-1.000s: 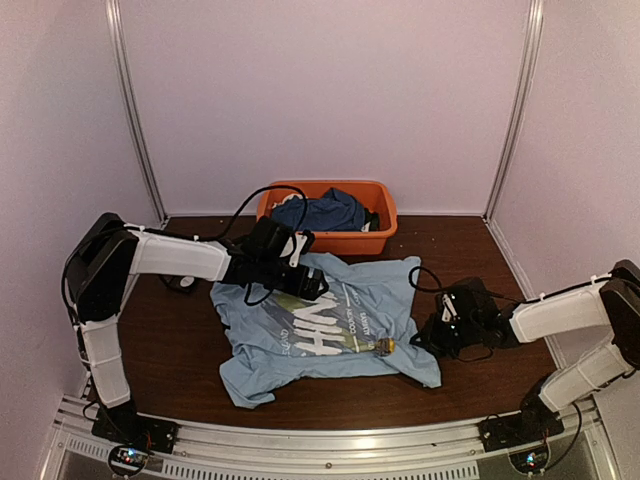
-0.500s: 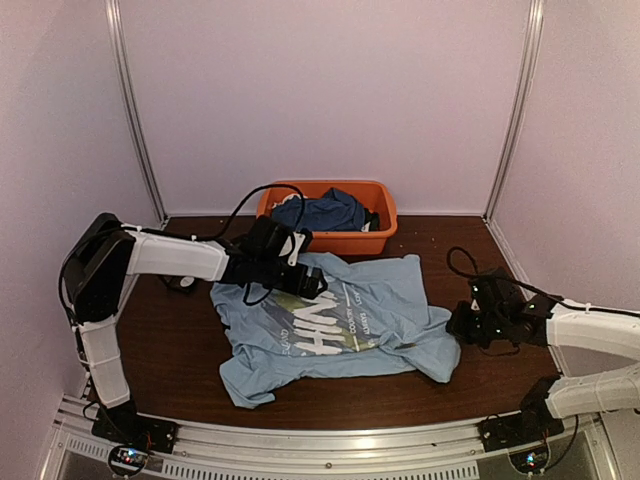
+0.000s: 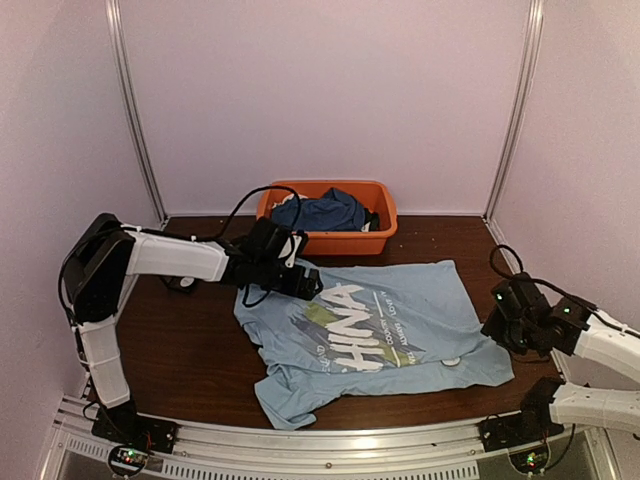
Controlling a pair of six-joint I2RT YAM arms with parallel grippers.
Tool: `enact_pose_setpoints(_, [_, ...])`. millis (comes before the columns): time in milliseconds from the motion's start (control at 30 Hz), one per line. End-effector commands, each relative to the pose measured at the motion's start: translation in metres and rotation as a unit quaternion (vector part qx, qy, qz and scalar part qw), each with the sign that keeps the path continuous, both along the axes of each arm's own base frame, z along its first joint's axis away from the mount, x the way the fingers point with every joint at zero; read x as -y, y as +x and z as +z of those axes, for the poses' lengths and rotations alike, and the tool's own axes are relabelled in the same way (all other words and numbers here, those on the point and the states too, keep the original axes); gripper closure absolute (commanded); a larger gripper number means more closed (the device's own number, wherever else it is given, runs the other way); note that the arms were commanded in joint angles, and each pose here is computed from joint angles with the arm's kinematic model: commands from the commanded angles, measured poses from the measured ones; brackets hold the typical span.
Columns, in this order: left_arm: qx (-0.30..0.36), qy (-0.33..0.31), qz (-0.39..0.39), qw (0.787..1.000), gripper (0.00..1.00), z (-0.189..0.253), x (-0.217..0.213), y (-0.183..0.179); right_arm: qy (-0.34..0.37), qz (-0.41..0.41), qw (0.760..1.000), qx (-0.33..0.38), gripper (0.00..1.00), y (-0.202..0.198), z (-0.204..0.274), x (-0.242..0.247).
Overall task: Pin the brooch onto the clothing
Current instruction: Move the clothing with brooches to the center of the board.
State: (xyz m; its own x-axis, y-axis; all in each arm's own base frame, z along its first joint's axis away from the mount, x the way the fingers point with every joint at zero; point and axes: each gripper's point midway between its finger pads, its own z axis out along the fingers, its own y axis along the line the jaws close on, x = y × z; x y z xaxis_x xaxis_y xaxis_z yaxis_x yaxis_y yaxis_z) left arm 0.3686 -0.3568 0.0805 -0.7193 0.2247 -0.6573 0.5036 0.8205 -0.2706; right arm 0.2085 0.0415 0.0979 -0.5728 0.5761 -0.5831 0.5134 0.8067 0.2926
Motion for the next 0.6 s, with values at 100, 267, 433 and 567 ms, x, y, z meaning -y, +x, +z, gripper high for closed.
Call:
enact_pose_setpoints(100, [0.017,0.058,0.060,0.996,0.02,0.009,-0.042,-0.003,-0.038,0.084,0.995,0.026,0.37,0.043,0.036,-0.031])
enact_pose_setpoints(267, [0.006,0.083,0.049,0.995,0.02,0.006,-0.055,-0.027,-0.049,0.138,0.989,0.031,0.37,0.079,0.043,-0.064])
enact_pose_setpoints(433, [-0.019,0.143,0.040,0.989,0.02,-0.024,-0.067,-0.051,-0.049,0.180,0.982,0.008,0.40,0.104,0.018,-0.093])
enact_pose_setpoints(567, [-0.048,0.169,0.049,0.983,0.02,-0.050,-0.074,-0.056,-0.044,0.200,0.979,-0.007,0.43,0.119,-0.005,-0.110])
